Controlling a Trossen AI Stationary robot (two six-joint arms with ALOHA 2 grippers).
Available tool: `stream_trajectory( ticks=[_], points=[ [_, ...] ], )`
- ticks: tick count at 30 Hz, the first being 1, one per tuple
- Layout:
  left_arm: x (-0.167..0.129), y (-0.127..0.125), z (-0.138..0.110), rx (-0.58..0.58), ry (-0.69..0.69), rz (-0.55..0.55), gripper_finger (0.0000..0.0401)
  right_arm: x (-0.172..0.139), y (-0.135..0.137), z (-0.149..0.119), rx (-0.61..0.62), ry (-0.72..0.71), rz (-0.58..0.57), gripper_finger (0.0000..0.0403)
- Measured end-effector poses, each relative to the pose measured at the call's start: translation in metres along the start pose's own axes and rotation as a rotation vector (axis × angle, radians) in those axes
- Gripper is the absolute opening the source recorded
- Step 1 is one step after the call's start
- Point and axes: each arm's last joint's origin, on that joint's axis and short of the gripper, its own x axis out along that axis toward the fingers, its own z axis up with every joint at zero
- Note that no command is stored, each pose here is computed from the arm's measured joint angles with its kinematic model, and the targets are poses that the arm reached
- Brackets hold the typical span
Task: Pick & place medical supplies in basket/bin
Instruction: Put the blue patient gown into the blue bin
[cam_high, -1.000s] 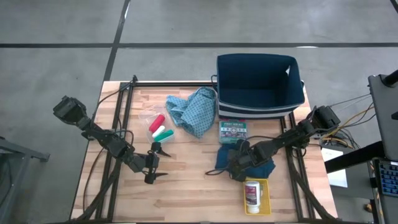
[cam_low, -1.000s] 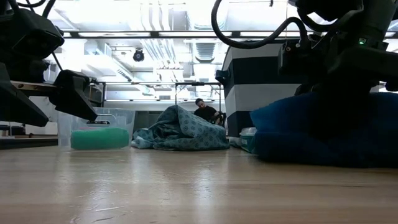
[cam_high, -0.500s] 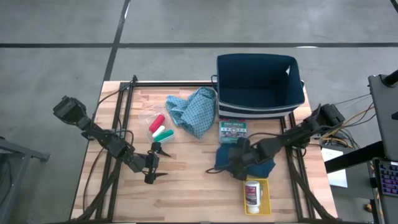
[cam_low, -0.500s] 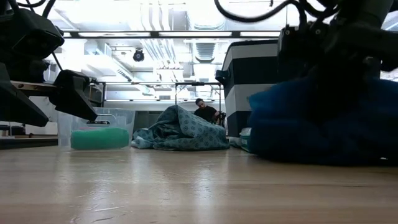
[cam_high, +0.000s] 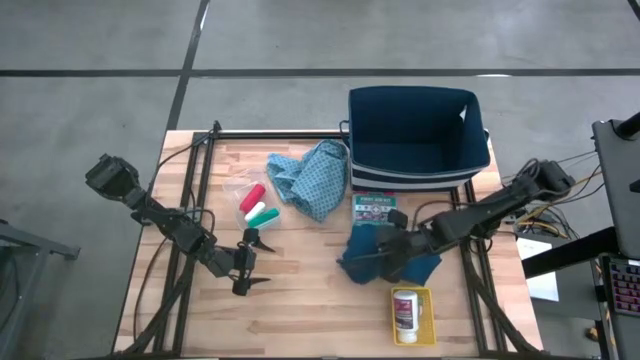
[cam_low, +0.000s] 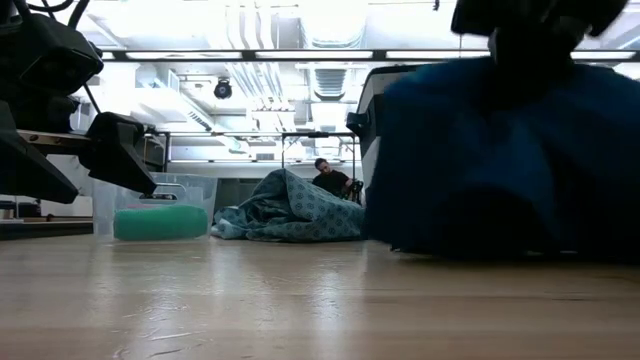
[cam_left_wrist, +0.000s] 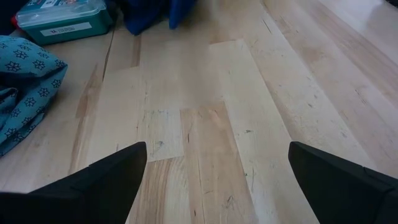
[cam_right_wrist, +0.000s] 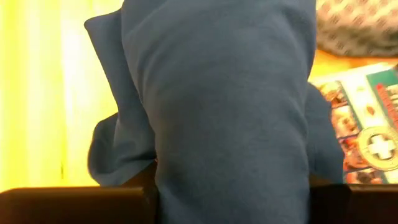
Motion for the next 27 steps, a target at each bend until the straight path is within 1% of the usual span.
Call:
stream_trajectory(
  ticks=[13,16,22,27],
  points=[
    [0.000,0.000,0.000,0.000,0.000,0.000,0.0399,-0.055,-0.014,0.014,0.119,-0.178,0.116,0.0107],
    [0.000,0.000,0.000,0.000,0.000,0.000,0.0399,-0.066,-0.019,0.017,0.156,-0.233,0.118,0.0107],
    [0.000,0.000,0.000,0.000,0.000,0.000,0.0399,-0.087,-0.028,0.021,0.207,-0.369,0.078,0.0107],
    [0.000,0.000,0.000,0.000,0.000,0.000,0.0399,-0.102,-0.038,0.024,0.223,-0.499,-0.036,0.0107]
  ],
)
